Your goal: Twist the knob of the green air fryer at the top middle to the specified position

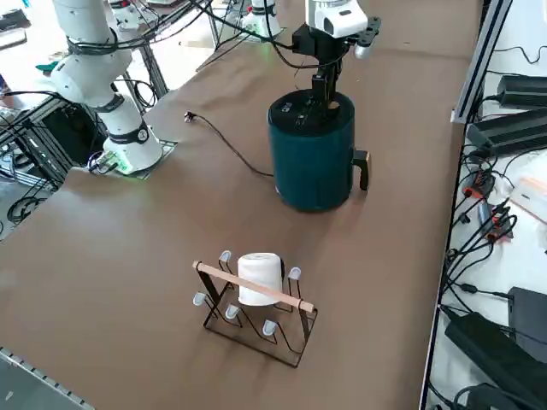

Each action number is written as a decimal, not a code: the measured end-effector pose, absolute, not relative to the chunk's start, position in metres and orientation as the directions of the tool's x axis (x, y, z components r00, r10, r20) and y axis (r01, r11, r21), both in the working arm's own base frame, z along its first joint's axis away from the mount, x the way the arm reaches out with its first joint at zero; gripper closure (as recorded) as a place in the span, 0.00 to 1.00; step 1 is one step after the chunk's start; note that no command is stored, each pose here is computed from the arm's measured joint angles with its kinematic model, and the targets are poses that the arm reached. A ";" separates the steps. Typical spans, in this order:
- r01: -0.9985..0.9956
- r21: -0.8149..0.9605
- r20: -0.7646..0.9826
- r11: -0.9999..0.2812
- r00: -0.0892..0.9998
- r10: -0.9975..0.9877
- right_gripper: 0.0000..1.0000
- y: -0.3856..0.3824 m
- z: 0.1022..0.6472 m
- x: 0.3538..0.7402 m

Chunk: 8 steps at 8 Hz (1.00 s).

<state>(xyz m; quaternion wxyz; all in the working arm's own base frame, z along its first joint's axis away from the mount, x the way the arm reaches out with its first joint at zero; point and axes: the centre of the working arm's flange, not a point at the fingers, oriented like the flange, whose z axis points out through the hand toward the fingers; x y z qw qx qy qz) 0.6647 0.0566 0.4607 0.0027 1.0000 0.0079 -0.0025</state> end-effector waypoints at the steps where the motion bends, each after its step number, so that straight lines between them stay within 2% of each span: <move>1: 0.016 0.005 -0.005 -1.000 1.000 0.016 0.36 0.057 0.461 0.665; 8: 0.016 0.003 0.025 -1.000 1.000 0.016 0.36 0.057 0.463 0.668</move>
